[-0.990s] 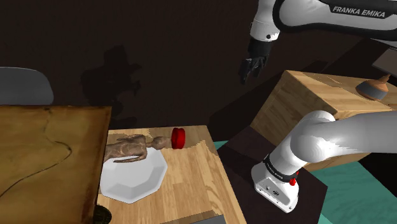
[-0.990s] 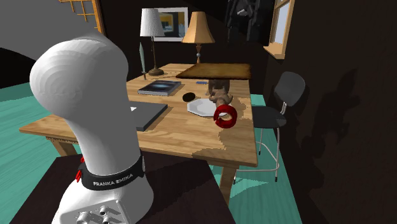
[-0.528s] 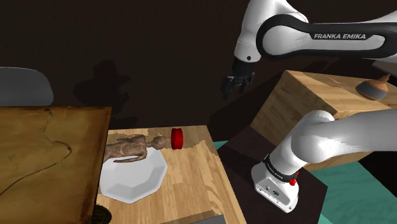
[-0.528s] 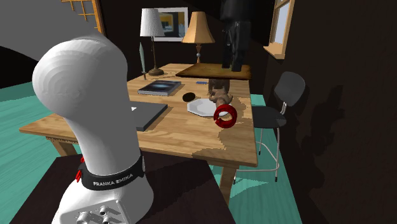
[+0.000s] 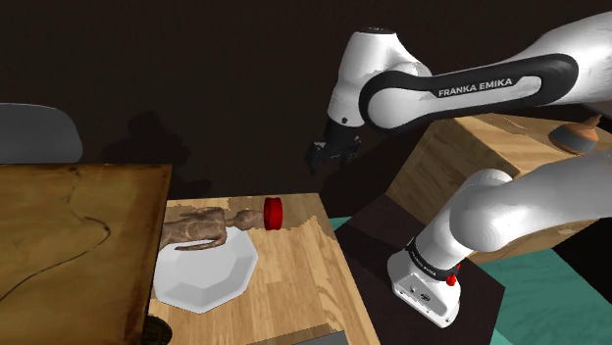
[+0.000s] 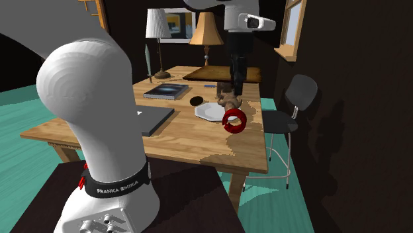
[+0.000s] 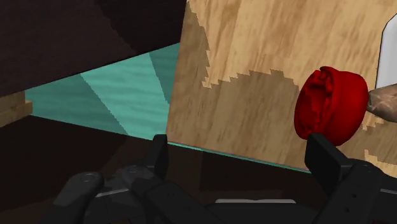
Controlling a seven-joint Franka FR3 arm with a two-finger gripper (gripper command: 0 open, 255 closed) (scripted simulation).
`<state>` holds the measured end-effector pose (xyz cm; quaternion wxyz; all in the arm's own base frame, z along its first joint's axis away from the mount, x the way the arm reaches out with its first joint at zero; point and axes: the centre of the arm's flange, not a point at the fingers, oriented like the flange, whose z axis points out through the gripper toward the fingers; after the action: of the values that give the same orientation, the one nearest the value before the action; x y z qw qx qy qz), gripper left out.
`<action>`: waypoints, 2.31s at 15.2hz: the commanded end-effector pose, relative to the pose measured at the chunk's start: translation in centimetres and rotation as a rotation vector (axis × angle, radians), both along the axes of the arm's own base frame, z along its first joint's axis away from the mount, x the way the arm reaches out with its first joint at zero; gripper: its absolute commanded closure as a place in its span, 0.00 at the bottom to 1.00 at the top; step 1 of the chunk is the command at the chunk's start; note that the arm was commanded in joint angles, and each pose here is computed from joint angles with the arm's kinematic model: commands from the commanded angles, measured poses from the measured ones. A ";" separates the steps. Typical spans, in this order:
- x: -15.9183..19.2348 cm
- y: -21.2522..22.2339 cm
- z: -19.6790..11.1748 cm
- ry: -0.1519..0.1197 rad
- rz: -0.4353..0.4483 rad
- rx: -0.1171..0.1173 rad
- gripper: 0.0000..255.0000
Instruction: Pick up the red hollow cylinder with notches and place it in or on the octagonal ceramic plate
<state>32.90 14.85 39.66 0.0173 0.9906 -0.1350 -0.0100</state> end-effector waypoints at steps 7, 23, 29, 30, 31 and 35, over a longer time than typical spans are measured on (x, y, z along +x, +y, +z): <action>3.1 6.4 -6.8 -0.059 -0.135 0.050 0.00; 4.3 8.3 -12.6 -0.075 -0.173 0.064 0.00; 4.3 8.3 -12.6 -0.075 -0.173 0.064 1.00; 4.3 8.3 -12.6 -0.075 -0.173 0.064 1.00; 4.3 8.3 -12.6 -0.075 -0.173 0.064 1.00; 4.3 8.3 -12.6 -0.075 -0.173 0.064 1.00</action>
<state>37.27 23.14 27.14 -0.0208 0.9750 -0.2200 0.0219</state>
